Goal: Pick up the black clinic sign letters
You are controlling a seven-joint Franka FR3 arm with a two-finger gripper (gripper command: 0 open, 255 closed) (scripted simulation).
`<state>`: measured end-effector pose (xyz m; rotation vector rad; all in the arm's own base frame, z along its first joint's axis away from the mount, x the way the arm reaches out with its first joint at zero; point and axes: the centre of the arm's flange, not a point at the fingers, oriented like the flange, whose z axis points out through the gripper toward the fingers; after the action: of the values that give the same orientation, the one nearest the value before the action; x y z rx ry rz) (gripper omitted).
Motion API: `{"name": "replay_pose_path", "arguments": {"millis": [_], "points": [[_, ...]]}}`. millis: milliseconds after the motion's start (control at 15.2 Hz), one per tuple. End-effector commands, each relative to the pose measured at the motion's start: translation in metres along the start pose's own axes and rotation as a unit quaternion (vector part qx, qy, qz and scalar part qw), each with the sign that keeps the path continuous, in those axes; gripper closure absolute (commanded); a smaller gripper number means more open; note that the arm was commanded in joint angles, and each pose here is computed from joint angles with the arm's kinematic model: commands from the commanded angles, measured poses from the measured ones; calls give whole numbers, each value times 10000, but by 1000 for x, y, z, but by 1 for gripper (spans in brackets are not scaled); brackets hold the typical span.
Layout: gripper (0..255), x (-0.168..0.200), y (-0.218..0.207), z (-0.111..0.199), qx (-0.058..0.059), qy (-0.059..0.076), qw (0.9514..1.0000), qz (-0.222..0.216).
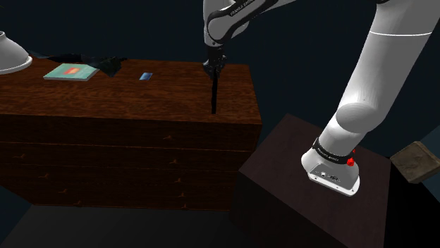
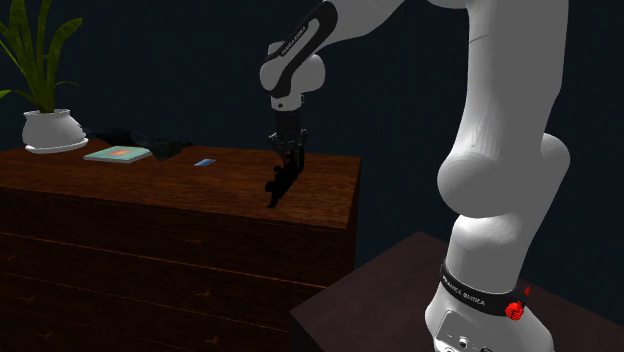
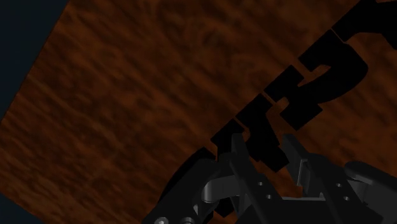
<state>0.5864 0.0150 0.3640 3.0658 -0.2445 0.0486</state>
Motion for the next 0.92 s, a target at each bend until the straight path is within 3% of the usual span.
{"name": "replay_pose_path", "arguments": {"millis": [0,858], "points": [[255,-1,1,2,-1,-10,10000,1],[255,1,6,-67,-1,-10,10000,1]]}}
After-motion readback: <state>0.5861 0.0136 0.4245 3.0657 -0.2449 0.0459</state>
